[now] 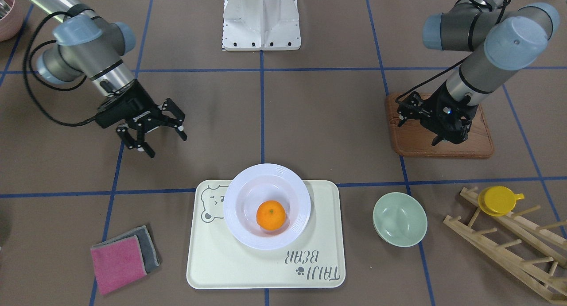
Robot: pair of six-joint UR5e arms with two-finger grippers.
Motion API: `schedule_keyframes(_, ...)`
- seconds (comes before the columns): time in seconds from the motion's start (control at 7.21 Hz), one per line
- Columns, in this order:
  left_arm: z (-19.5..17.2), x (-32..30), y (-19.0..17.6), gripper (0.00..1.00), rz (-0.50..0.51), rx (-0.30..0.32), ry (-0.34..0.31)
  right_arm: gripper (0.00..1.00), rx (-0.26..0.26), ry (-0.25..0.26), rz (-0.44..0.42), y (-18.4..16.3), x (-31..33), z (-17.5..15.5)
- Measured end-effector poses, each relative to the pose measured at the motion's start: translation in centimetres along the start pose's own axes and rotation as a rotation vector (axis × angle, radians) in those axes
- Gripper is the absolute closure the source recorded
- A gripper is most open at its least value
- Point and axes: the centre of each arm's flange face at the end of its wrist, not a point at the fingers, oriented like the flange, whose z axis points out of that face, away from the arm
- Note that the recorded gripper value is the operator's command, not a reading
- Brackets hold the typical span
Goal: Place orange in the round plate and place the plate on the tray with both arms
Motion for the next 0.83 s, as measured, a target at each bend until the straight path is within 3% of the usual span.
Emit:
schedule_keyframes(0.42, -2.7, -3.7, 1.0, 0.01, 0.044, 0.033, -0.045, 0.01, -0.26, 0.183, -0.311, -3.8, 14.9, -6.8)
schedule_keyframes(0.69, -5.0, -9.4, 4.1, 0.01, 0.096, 0.032, -0.097, 0.01, -0.431, 0.268, -0.427, -3.8, 22.7, -11.4)
schedule_keyframes(0.83, -6.6, -13.0, 6.4, 0.01, 0.104, 0.023, -0.116, 0.01, -0.487, 0.283, -0.442, -3.0, 26.1, -14.0)
